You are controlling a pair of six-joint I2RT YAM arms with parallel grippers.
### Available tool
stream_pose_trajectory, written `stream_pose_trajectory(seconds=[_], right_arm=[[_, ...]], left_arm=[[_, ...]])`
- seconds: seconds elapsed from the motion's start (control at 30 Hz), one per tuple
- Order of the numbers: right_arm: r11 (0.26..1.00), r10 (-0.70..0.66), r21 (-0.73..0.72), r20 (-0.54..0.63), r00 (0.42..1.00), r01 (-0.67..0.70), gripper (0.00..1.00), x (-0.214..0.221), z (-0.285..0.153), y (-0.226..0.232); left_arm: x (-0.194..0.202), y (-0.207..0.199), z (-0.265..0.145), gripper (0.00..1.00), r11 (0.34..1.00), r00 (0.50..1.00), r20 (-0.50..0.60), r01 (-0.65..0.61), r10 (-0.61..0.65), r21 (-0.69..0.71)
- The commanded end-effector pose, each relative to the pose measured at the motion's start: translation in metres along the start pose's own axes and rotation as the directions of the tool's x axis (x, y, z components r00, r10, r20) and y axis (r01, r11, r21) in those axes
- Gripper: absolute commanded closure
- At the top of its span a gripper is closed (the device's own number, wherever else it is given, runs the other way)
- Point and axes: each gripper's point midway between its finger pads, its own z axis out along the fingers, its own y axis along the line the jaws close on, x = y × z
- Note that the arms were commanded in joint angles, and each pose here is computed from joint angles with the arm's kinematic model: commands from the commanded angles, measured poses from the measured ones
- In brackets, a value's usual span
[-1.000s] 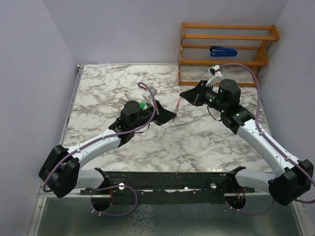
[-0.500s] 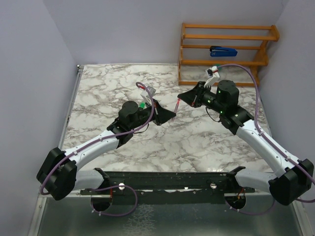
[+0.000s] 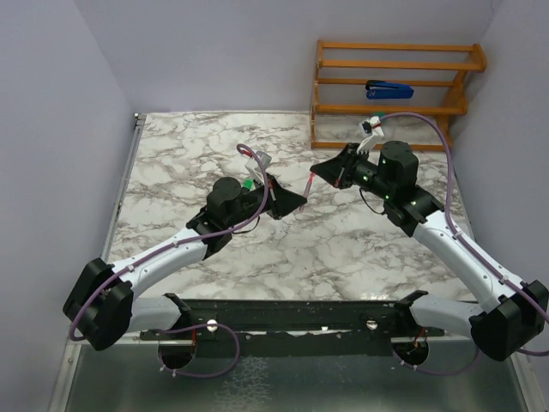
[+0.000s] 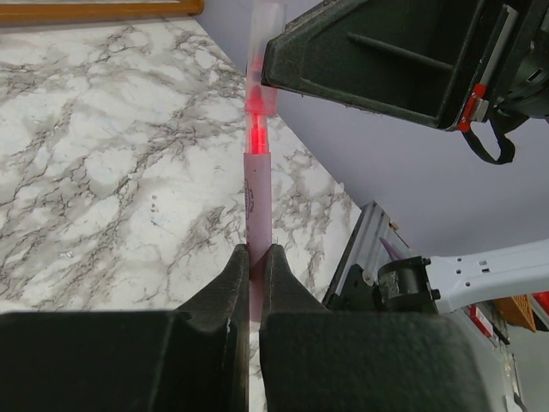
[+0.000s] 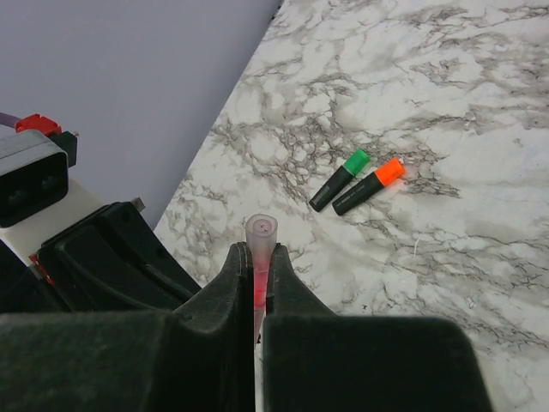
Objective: Insert the pens into the pen caps
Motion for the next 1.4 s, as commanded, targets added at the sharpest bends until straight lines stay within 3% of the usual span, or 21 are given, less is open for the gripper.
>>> stream_pose_trajectory(seconds=[0.0,1.37], right_arm=[[1.000,0.004,-0.011,-0.039,0.999,-0.004,0.99,0.014,-0.007,0.003],[0.998,0.024,-0.045,-0.180,0.983,-0.032,0.99,0.074,-0.004,0.007]], left_arm=[[-0.024,-0.003,0.003,1.00,0.999,0.996,0.084,-0.036,0.037,-0.018],[-0.095,0.010,0.011,1.00,0.980,0.963,0.197,-0.166,0.185,-0.107]])
